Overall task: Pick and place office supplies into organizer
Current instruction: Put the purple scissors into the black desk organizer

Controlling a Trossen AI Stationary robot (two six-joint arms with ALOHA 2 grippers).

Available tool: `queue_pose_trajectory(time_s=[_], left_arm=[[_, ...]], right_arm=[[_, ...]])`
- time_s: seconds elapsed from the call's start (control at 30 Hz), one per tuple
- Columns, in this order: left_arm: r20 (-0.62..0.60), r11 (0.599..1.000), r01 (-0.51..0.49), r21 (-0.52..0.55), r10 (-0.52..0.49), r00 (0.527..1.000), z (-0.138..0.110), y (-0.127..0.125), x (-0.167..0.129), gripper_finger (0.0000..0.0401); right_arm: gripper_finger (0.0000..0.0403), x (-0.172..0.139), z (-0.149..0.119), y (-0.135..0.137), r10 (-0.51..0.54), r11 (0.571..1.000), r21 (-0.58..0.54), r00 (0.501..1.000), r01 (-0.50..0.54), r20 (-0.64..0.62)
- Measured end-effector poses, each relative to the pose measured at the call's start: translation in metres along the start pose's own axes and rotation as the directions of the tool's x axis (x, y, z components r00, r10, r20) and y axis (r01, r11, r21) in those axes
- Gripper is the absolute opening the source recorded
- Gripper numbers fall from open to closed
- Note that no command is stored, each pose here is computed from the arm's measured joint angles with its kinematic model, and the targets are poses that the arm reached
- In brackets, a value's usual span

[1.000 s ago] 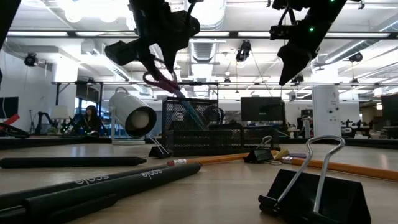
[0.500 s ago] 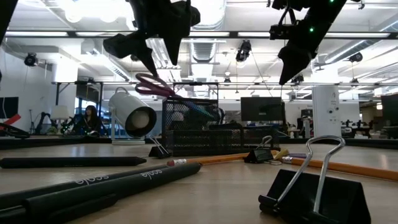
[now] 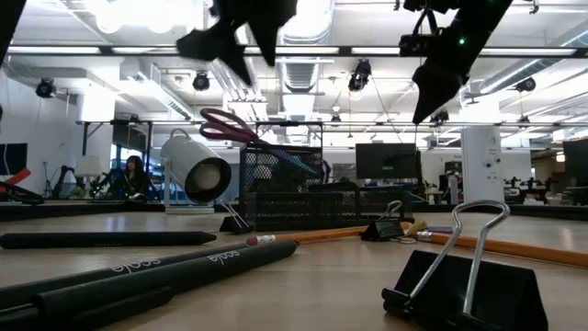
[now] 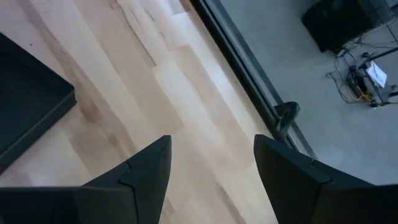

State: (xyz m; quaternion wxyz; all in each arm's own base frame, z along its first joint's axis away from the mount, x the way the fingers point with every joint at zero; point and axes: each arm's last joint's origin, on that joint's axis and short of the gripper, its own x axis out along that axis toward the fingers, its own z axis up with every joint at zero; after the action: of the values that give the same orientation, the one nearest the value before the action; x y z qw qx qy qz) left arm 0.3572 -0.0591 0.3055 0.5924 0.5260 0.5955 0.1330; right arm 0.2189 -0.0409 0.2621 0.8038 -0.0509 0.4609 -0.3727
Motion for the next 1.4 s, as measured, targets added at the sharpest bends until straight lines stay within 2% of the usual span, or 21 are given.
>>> queue_pose_trajectory(time_s=[0.07, 0.1, 0.13, 0.17, 0.2, 0.27, 0.3, 0.33, 0.4, 0.47, 0.57, 0.67, 0.73, 0.8, 0.87, 0.93, 1.0, 1.07, 1.2, 1.3, 1.4], left_arm=[[0.023, 0.992, -0.012, -0.127, 0.015, 1.0, -0.002, 0.012, -0.008, 0.0226], [0.029, 0.976, -0.006, -0.22, 0.013, 0.999, -0.005, 0.018, -0.011, 0.0226], [0.035, 0.945, 0.019, -0.326, -0.008, 0.999, -0.009, 0.025, -0.013, 0.0226], [0.036, 0.898, 0.059, -0.436, -0.048, 0.998, -0.016, 0.031, -0.015, 0.0226], [0.04, 0.831, 0.112, -0.544, -0.108, 0.993, -0.024, 0.036, -0.015, 0.0226], [0.044, 0.635, 0.171, -0.753, -0.21, 0.977, -0.041, 0.048, -0.011, 0.0226], [0.058, 0.539, 0.176, -0.824, -0.228, 0.972, -0.048, 0.053, -0.009, 0.0226], [0.076, 0.462, 0.18, -0.869, -0.235, 0.969, -0.058, 0.057, -0.01, 0.0226], [0.093, 0.355, 0.173, -0.919, -0.231, 0.968, -0.076, 0.065, -0.013, 0.0226], [0.103, 0.224, 0.156, -0.962, -0.233, 0.967, -0.1, 0.072, -0.016, 0.0226], [0.161, 0.051, 0.185, -0.981, -0.309, 0.937, -0.13, 0.077, -0.006, 0.0226], [0.2, -0.08, 0.183, -0.98, -0.4, 0.894, -0.155, 0.071, 0.005, 0.0226], [0.26, -0.15, 0.214, -0.965, -0.462, 0.848, -0.164, 0.065, 0.014, 0.0226], [0.333, -0.211, 0.259, -0.943, -0.527, 0.782, -0.164, 0.054, 0.027, 0.0226], [0.362, -0.243, 0.271, -0.931, -0.545, 0.756, -0.159, 0.043, 0.043, 0.0226], [0.342, -0.262, 0.229, -0.937, -0.565, 0.751, -0.159, 0.031, 0.058, 0.0226], [0.342, -0.31, 0.19, -0.931, -0.566, 0.75, -0.161, 0.025, 0.069, 0.0226], [0.34, -0.335, 0.168, -0.927, -0.559, 0.756, -0.167, 0.022, 0.074, 0.0226], [0.398, -0.409, 0.205, -0.889, -0.469, 0.789, -0.176, 0.026, 0.07, 0.0226], [0.408, -0.45, 0.211, -0.868, -0.405, 0.818, -0.187, 0.031, 0.07, 0.0226], [0.432, -0.491, 0.204, -0.847, -0.411, 0.803, -0.192, 0.027, 0.081, 0.0226]], right_arm=[[0.0221, -0.001, 0.0, -0.001, 0.002, 1.0, 0.004, 1.0, -0.002, 0.004], [0.0221, -0.002, 0.0, -0.001, 0.002, 1.0, 0.005, 1.0, -0.002, 0.006], [0.0221, -0.002, 0.0, -0.002, 0.003, 1.0, 0.006, 1.0, -0.003, 0.007], [0.0221, -0.002, 0.0, -0.002, 0.003, 1.0, 0.007, 1.0, -0.003, 0.008], [0.0221, -0.002, 0.0, -0.002, 0.004, 1.0, 0.008, 1.0, -0.004, 0.009], [0.0221, -0.003, 0.0, -0.002, 0.006, 1.0, 0.009, 1.0, -0.006, 0.011], [0.0221, -0.003, 0.0, -0.002, 0.006, 1.0, 0.01, 1.0, -0.006, 0.011], [0.0221, -0.003, 0.0, -0.002, 0.007, 1.0, 0.011, 1.0, -0.007, 0.012], [0.0221, -0.003, 0.0, -0.002, 0.008, 1.0, 0.012, 1.0, -0.008, 0.014], [0.0221, -0.003, 0.0, -0.002, 0.009, 1.0, 0.015, 1.0, -0.01, 0.017], [0.0221, -0.003, 0.001, -0.002, 0.015, 1.0, 0.022, 1.0, -0.016, 0.025], [0.0221, -0.003, 0.003, -0.002, 0.02, 0.999, 0.034, 0.999, -0.022, 0.04], [0.0221, -0.003, 0.004, -0.002, 0.021, 0.999, 0.041, 0.999, -0.023, 0.049], [0.0221, -0.002, 0.006, -0.002, 0.021, 0.998, 0.051, 0.998, -0.024, 0.06], [0.0221, -0.002, 0.007, -0.003, 0.02, 0.998, 0.062, 0.997, -0.024, 0.069], [0.0221, -0.001, 0.008, -0.003, 0.018, 0.997, 0.069, 0.997, -0.023, 0.071], [0.0221, -0.001, 0.008, -0.004, 0.016, 0.997, 0.071, 0.997, -0.021, 0.071], [0.0221, -0.001, 0.007, -0.004, 0.016, 0.997, 0.071, 0.997, -0.021, 0.071], [0.0221, -0.001, 0.007, -0.004, 0.016, 0.997, 0.069, 0.998, -0.021, 0.068], [0.0221, -0.001, 0.007, -0.004, 0.015, 0.997, 0.07, 0.998, -0.02, 0.068], [0.0221, -0.001, 0.008, -0.004, 0.016, 0.997, 0.071, 0.997, -0.021, 0.071]])
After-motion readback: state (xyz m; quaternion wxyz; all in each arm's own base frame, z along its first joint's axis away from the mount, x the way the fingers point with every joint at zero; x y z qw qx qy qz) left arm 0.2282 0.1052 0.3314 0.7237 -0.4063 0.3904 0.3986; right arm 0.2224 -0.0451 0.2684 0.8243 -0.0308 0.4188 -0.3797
